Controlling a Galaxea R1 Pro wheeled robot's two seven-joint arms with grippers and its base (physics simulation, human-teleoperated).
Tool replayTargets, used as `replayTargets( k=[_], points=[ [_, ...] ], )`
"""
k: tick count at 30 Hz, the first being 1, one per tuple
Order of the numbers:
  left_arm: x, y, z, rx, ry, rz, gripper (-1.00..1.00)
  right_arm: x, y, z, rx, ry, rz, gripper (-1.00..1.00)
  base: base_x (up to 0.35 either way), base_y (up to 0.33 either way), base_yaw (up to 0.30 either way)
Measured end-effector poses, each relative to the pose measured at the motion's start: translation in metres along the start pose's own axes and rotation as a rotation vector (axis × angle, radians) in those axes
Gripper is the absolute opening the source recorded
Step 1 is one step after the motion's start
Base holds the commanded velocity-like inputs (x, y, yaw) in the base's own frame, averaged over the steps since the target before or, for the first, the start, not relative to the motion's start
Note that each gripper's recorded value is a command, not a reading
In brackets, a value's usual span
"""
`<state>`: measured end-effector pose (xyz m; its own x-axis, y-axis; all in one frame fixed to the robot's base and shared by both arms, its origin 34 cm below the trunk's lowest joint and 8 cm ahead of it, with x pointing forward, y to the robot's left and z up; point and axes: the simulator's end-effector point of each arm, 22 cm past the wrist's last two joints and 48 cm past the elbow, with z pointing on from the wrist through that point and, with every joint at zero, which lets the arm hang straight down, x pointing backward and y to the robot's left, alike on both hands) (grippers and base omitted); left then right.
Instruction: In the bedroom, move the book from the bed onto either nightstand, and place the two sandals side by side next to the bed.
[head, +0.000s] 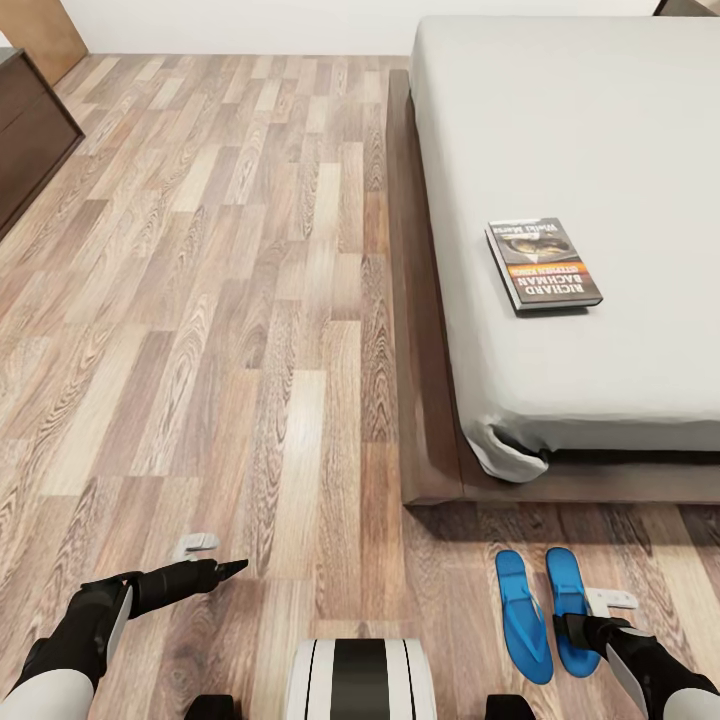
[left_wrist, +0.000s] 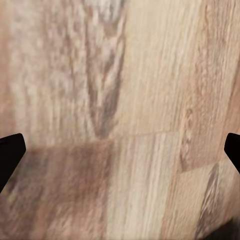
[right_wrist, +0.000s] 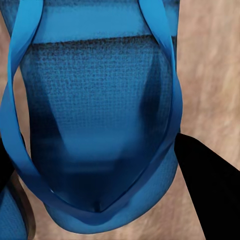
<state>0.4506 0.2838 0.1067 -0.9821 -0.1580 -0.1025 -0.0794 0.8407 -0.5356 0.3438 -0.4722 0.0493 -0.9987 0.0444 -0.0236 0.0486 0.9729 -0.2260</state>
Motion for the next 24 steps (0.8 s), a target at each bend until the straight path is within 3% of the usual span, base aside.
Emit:
replayTargets(
  k=[24],
  points=[
    [-0.012,-0.007,-0.008,0.005,-0.024,0.014,1.0,-0.008,0.0,-0.007,-0.004,-0.023,0.014,-1.0,0.0,0.0,0.0]
  ],
)
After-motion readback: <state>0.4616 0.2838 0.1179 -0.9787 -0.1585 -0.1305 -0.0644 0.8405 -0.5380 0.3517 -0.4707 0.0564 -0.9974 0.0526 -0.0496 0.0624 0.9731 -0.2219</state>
